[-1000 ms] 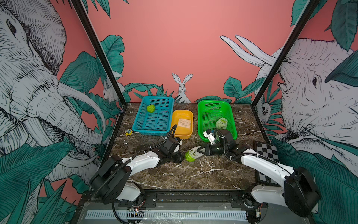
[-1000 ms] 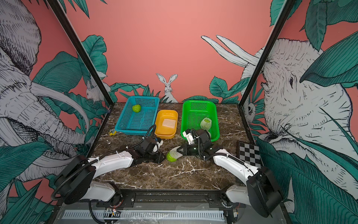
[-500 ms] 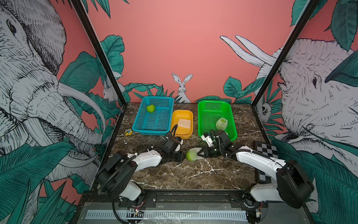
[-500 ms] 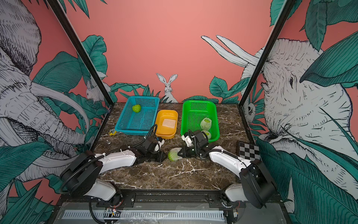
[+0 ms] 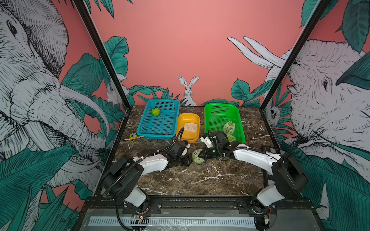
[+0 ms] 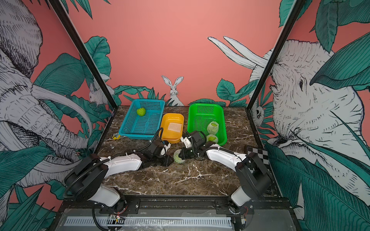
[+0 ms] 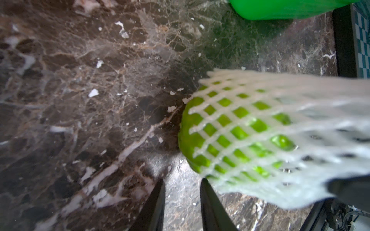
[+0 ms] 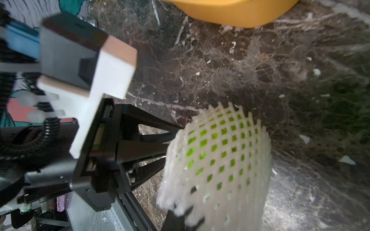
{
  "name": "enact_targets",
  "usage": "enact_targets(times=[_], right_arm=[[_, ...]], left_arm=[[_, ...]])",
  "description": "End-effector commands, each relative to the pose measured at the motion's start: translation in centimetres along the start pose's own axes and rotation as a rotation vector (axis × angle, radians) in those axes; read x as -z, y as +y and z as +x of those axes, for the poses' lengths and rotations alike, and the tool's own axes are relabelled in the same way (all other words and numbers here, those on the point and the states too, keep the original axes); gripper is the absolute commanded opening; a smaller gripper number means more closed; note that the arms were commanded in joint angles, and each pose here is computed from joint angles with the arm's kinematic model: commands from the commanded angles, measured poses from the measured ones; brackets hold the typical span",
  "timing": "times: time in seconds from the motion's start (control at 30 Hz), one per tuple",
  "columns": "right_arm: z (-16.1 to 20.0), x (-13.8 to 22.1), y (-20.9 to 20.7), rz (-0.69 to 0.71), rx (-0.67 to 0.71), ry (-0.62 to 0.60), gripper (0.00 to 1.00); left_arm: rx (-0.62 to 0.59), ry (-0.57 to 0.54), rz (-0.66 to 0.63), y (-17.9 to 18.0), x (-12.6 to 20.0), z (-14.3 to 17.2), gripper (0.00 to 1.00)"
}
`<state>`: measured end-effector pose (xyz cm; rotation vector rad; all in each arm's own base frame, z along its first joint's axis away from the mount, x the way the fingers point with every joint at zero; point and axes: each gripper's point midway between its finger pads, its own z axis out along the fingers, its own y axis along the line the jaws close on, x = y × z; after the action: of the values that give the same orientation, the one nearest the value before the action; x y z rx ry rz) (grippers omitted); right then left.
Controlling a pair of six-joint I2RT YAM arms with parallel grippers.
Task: Sleeve custard apples in foam nets
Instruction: Put on the foam net on the custard apple.
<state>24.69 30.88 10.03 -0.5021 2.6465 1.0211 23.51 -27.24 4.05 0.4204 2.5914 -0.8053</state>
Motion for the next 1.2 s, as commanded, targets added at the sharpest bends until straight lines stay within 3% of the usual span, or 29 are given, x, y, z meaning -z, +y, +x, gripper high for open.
enact_targets(times=[0.0, 0.13, 0.37, 0.47, 0.6, 0.8, 0.93, 1.17], right_arm=[[-0.6, 0.3, 0.3, 0.032, 0.042, -0.003, 0.00], [-1.0, 1.1, 0.7, 0.038, 0.044, -0.017, 0.04], [-1.2, 2.8, 1.2, 0.058, 0.060, -0.032, 0.38], [-1.5, 3.9, 1.4, 0.068, 0.066, -0.059, 0.47], [-1.8, 5.8, 1.5, 0.070, 0.063, -0.100, 0.48], [-1.7, 8.0, -0.1, 0.114, 0.037, -0.160, 0.46], [-1.5, 7.6, -0.7, 0.118, 0.020, -0.177, 0.45], [-2.2, 5.4, -1.3, 0.088, -0.012, -0.188, 0.44]], left_arm=[[0.011, -0.020, 0.001, -0.1, 0.5, -0.3, 0.34], [0.009, -0.008, -0.044, 0.6, 1.2, 0.4, 0.36], [-0.032, -0.039, -0.171, 1.8, 4.5, -0.4, 0.53], [-0.053, -0.082, -0.182, 1.2, 5.8, -1.9, 0.58], [-0.068, -0.144, -0.131, -1.1, 7.3, -4.3, 0.62], [-0.097, -0.194, -0.088, -3.8, 7.8, -6.3, 0.76], [-0.135, -0.174, -0.067, -5.5, 7.2, -6.6, 0.82], [-0.199, -0.113, -0.070, -6.8, 5.3, -6.3, 0.82]])
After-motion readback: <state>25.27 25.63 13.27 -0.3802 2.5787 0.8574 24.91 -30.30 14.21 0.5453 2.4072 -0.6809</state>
